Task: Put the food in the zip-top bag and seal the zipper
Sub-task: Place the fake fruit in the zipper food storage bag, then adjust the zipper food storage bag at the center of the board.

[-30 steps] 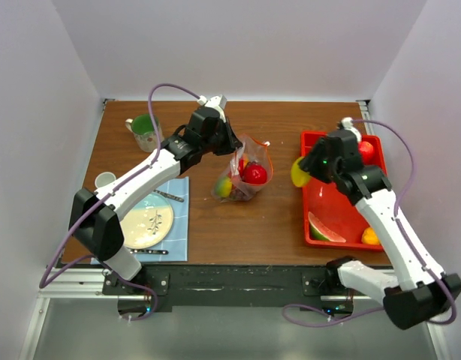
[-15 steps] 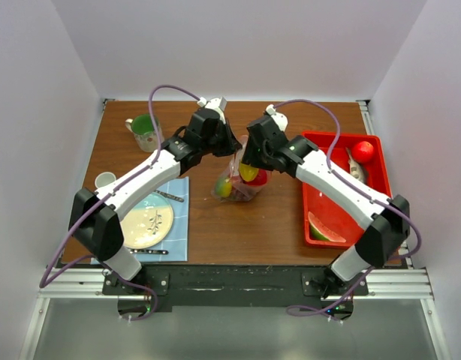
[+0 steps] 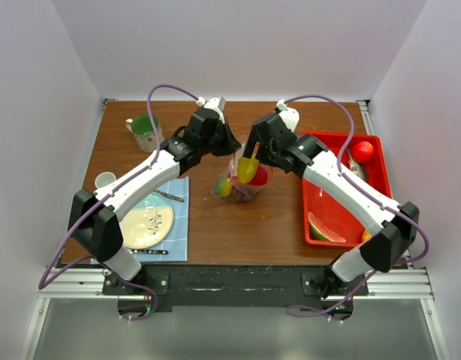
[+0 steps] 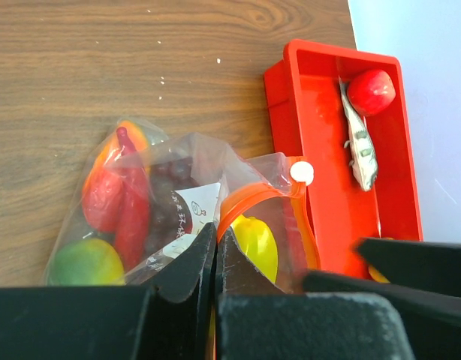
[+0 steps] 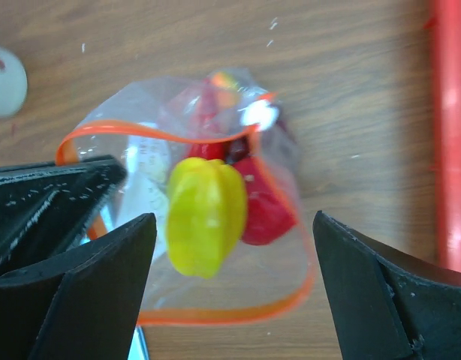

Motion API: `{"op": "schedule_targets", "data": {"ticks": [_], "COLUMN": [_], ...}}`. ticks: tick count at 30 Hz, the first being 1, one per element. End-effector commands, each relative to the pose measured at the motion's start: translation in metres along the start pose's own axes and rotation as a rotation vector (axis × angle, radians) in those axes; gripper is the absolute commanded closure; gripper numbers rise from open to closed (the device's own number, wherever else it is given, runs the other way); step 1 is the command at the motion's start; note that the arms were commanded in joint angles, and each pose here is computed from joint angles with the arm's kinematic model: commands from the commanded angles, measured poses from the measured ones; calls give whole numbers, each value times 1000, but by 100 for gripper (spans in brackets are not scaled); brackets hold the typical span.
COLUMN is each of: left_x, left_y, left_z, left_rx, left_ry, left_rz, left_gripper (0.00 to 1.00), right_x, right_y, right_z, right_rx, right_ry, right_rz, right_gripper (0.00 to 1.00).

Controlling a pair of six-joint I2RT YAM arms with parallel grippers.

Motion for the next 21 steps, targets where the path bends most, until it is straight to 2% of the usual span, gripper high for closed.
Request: {"op": "schedule_targets", "data": {"ticks": [1, 3, 4, 5, 9, 13, 17, 20, 21], "left_x": [21, 27, 25, 24, 21, 17, 16, 15, 15], "left_y": [1, -2, 2, 3, 4, 4, 6, 7, 6], "left_z": [20, 22, 20, 21, 21, 17, 19, 19, 20], "left_rx": [10, 14, 43, 48, 44, 36, 49, 49, 47], "left_ry": [-104, -90, -75, -72, -73, -54, -53, -48, -44], "left_rz": [-20, -45, -53, -61, -68, -67, -73, -78, -79], "left_gripper": [100, 100, 100, 100, 100, 100, 100, 100, 100], "right_x": [31, 40, 31, 29, 3, -25, -35, -42, -38], "right_y": [-34, -57, -70, -66, -68, -63, -62, -62, -59], "right_z": [33, 38, 32, 31, 28, 17, 7, -3, -3], "right_rx": [-64, -94, -107, -34, 38, 35, 34, 21, 19], "right_ry": [-145, -166, -131, -97, -25, 14, 15, 25, 14], "right_rz": [-45, -79, -70, -75, -47, -17, -35, -26, -27], "right_gripper": [11, 15, 18, 21, 30, 30, 30, 44, 64]}}
Point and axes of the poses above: each gripper's point midway between its finger pads, its own z axis back along the fingers, its own y axis along the line the jaws close on, x = y × z, the point moved 7 cm from there along z, back along the fingers, and after that the axes turned 14 degrees about -z, right-handed, at the moved point
